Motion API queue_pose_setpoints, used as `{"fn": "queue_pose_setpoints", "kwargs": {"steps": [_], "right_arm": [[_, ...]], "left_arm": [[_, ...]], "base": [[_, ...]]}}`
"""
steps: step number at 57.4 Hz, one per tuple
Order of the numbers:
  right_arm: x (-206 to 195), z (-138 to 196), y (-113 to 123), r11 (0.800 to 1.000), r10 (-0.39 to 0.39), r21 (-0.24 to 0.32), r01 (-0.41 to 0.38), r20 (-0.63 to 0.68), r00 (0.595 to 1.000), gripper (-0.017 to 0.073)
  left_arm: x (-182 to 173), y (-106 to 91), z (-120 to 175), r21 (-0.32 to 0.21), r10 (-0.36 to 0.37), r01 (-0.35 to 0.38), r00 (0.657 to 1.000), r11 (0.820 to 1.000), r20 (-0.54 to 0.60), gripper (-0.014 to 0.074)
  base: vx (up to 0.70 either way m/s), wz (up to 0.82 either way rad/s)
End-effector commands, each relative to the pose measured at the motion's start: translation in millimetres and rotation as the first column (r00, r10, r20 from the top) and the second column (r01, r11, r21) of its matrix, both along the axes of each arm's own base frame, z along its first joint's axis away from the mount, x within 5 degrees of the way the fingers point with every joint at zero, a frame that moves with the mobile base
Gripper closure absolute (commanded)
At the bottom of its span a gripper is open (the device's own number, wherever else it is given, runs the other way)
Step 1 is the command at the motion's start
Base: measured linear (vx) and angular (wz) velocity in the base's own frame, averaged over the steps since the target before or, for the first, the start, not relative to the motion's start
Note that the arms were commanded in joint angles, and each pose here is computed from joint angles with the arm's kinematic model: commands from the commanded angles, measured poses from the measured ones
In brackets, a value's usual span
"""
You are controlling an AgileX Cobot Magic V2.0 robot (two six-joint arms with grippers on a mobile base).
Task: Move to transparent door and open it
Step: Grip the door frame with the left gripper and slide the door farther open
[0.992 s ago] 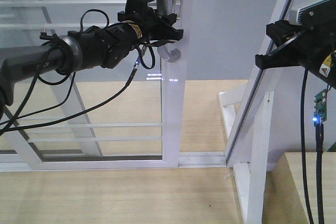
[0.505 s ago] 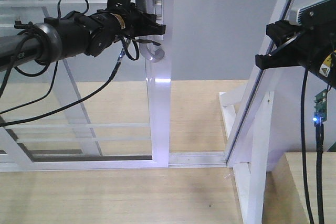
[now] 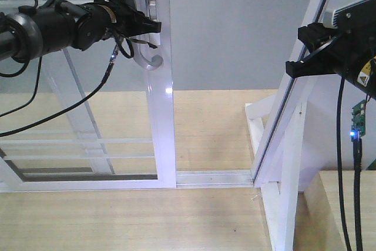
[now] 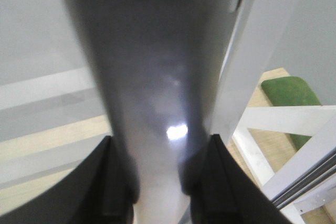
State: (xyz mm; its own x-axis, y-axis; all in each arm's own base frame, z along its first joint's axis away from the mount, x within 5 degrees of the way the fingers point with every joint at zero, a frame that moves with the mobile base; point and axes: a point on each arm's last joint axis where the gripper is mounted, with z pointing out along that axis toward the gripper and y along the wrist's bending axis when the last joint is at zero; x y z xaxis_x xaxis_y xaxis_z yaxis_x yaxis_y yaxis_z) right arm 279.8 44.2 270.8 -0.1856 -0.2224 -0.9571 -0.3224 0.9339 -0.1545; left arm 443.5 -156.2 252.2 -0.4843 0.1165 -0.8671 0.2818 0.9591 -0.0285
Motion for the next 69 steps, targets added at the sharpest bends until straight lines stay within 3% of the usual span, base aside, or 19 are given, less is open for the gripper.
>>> {"fn": "queue_pose_setpoints", "kwargs": {"steps": [1,12,28,38,69], "right_arm": [[0.2,21.5,0.8,0.999,0.020,0.026,-0.023,0.112,0.994,0.0565],[0.2,21.7,0.9,0.999,0.021,0.027,-0.024,0.114,0.993,0.0565],[0.2,21.7,0.9,0.999,0.021,0.027,-0.024,0.114,0.993,0.0565],[0.2,21.7,0.9,0.999,0.021,0.027,-0.024,0.114,0.993,0.0565],[0.6,21.1,1.0,0.999,0.021,0.029,-0.024,0.111,0.994,0.0565]], "left_arm": [[-3.5,16.9,72.3,-0.100,0.021,0.005,0.967,0.995,0.254,0.0596],[-3.1,34.2,78.3,-0.093,0.059,-0.037,0.967,0.995,0.247,0.0596],[-6.0,54.3,88.7,-0.024,0.078,-0.075,0.964,0.997,0.255,0.0596],[-8.9,69.1,97.4,-0.021,0.113,-0.111,0.960,0.994,0.256,0.0596],[-27.3,136.6,135.4,0.002,0.258,-0.271,0.919,0.963,0.299,0.0596]], "base": [[0.00,0.00],[0.00,0.00],[0.00,0.00],[0.00,0.00],[0.00,0.00]]}}
